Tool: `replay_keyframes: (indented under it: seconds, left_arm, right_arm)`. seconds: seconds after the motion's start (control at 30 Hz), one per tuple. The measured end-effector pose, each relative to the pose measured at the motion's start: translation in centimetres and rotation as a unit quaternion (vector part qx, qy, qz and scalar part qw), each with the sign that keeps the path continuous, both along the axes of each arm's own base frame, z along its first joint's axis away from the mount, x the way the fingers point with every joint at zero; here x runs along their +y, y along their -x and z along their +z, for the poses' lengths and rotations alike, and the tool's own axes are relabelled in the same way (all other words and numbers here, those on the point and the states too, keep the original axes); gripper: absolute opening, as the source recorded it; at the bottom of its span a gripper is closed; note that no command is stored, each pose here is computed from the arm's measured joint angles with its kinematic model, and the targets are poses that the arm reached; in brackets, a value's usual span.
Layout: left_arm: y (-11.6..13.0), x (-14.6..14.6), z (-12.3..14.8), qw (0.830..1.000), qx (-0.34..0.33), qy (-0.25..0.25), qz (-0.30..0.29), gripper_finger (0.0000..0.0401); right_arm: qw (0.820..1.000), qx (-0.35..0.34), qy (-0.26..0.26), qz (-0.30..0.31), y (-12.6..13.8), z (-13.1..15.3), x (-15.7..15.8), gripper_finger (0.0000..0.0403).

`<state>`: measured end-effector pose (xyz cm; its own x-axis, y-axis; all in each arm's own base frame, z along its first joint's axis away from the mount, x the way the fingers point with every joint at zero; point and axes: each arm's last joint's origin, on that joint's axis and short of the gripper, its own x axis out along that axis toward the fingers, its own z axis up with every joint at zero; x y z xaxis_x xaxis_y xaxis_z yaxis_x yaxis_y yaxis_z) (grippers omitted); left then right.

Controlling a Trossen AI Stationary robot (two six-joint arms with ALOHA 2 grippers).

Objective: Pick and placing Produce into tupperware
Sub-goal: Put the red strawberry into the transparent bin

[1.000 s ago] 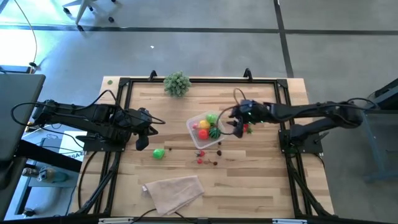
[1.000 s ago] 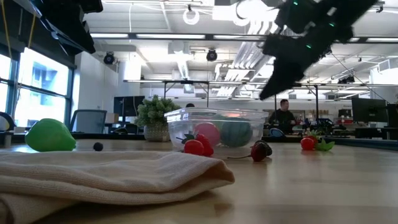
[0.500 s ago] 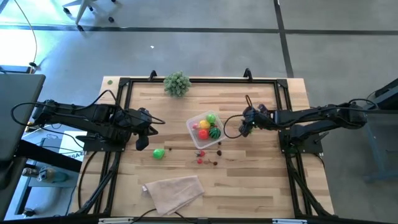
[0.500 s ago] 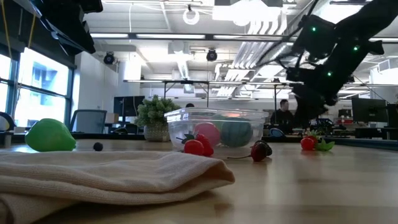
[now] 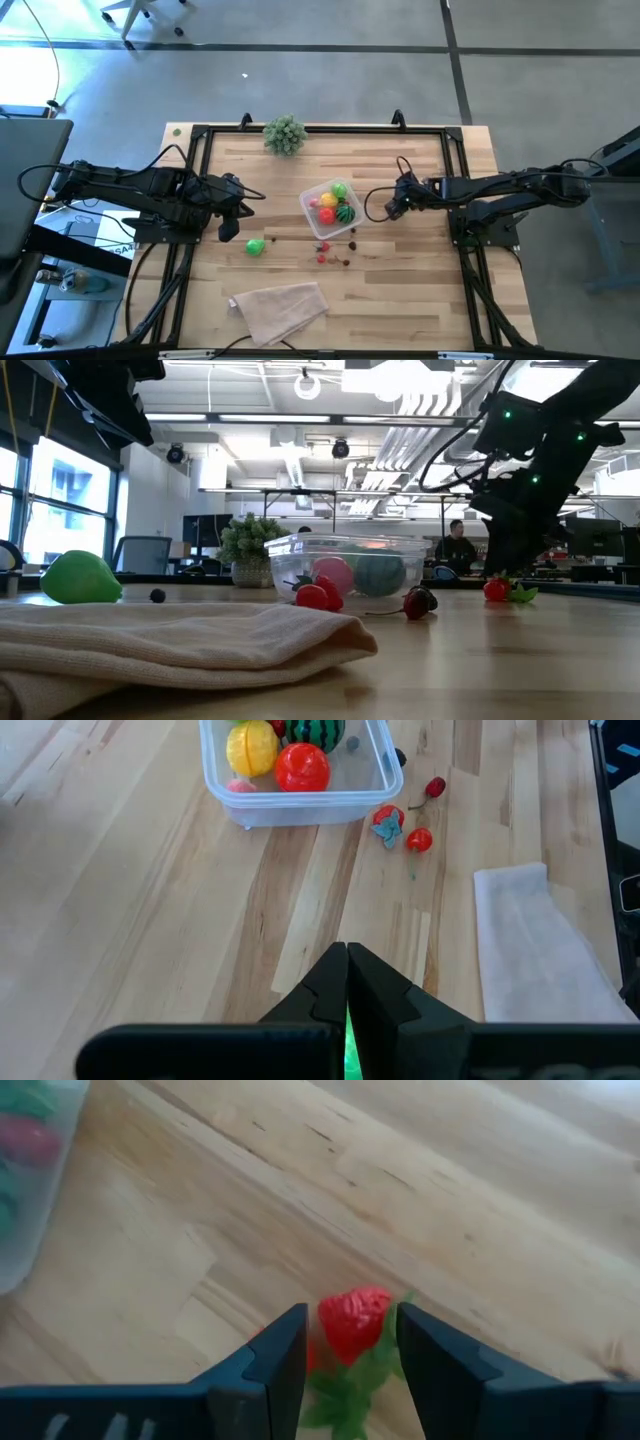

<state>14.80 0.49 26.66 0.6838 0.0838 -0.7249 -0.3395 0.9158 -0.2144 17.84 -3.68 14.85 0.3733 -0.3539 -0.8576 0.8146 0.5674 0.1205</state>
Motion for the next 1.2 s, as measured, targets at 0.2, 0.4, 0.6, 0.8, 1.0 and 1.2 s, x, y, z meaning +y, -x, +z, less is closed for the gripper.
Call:
replay_keyframes:
  seconds: [0.2,0.4,0.6,0.8,1.0,1.2]
  left_arm:
    - [0.0,0.0,0.0,1.000,0.000,0.000,0.000,0.0001]
    - [0.0,0.0,0.0,1.000,0.000,0.000,0.000,0.0001]
    - [0.0,0.0,0.0,1.000,0.000,0.000,0.000,0.0001]
    - [0.0,0.0,0.0,1.000,0.000,0.000,0.000,0.0001]
    - [0.0,0.0,0.0,1.000,0.000,0.000,0.000,0.0001]
    - [0.0,0.0,0.0,1.000,0.000,0.000,0.000,0.0001]
  right_arm:
    - [1.000,0.012,-0.016,-0.018,0.4,-0.2,0.1,0.0144]
    - [1.000,0.016,-0.015,-0.015,0.4,-0.2,0.1,0.0162]
    - [0.999,0.033,-0.017,-0.015,0.2,-0.8,0.0,0.0192]
    - [0.999,0.040,-0.008,-0.007,-0.4,-1.5,-0.1,0.0197]
    - [0.999,0.045,-0.007,-0.007,-0.9,-2.2,-0.3,0.0197]
    - [0.998,0.065,-0.005,0.006,-1.1,-2.8,-0.8,0.0197]
